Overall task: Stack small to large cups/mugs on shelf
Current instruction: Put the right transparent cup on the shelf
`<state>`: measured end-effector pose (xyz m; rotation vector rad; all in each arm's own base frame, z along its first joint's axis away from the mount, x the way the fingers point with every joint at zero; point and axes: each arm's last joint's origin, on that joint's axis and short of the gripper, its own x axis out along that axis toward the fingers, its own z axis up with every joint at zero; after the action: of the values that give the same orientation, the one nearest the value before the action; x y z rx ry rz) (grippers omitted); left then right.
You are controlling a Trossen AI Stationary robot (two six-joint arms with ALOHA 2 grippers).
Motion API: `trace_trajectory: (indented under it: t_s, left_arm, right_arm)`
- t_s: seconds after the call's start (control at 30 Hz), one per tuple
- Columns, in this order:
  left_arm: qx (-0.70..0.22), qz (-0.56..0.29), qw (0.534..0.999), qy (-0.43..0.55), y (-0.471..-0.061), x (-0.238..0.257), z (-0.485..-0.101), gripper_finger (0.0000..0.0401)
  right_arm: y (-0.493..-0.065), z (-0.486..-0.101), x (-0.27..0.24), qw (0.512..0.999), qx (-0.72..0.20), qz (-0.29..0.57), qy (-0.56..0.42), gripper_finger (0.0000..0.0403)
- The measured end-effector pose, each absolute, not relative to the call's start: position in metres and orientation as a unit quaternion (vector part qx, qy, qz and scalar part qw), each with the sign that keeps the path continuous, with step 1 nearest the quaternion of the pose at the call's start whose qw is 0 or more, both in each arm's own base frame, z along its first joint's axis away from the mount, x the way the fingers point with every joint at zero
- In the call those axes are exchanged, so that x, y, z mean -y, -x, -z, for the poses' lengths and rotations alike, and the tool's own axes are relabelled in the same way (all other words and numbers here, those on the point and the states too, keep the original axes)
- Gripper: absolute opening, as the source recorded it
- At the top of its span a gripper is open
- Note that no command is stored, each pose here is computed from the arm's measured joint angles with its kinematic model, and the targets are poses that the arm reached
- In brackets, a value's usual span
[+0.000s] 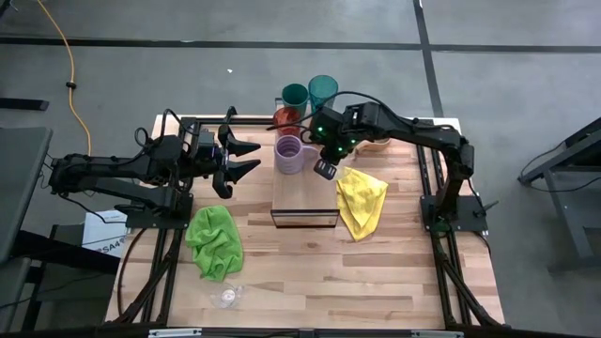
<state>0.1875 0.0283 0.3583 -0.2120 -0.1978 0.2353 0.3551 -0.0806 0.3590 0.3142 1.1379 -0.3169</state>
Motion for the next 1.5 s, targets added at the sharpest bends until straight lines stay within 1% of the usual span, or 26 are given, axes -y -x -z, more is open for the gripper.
trace_trajectory:
  t_s: [0.5,0.57,0.8,0.97,1.13,1.33,1.43,1.5]
  left_arm:
    - [0.098,-0.117,0.983,0.105,-0.187,-0.028,-0.358,0.0211]
    - [0.098,-0.117,0.983,0.105,-0.187,-0.028,-0.358,0.0211]
    - [0.098,-0.117,0.983,0.105,-0.187,-0.028,-0.358,0.0211]
    - [0.098,-0.117,0.983,0.105,-0.187,-0.028,-0.358,0.0211]
    - [0.098,-0.117,0.983,0.105,-0.187,-0.028,-0.358,0.0211]
    - [0.099,-0.117,0.983,0.105,-0.187,-0.028,-0.358,0.0211]
    - [0.098,-0.117,0.983,0.105,-0.187,-0.028,-0.358,0.0211]
    - [0.098,-0.117,0.983,0.106,-0.187,-0.028,-0.358,0.0211]
  right_arm:
    - [-0.358,-0.359,0.081,0.826,-0.523,0.147,-0.147,0.0018]
    - [-0.359,-0.359,0.081,0.828,-0.521,0.147,-0.147,0.0028]
    - [-0.361,-0.359,0.082,0.833,-0.513,0.147,-0.147,0.0084]
    - [-0.363,-0.360,0.082,0.837,-0.507,0.147,-0.147,0.0102]
    - [-0.360,-0.369,0.081,0.853,-0.487,0.137,-0.130,0.0103]
    - [-0.329,-0.407,0.070,0.886,-0.440,0.113,-0.087,0.0102]
    - [-0.305,-0.419,0.049,0.893,-0.436,0.089,-0.065,0.0082]
    - [-0.288,-0.416,0.031,0.893,-0.437,0.084,-0.060,0.0052]
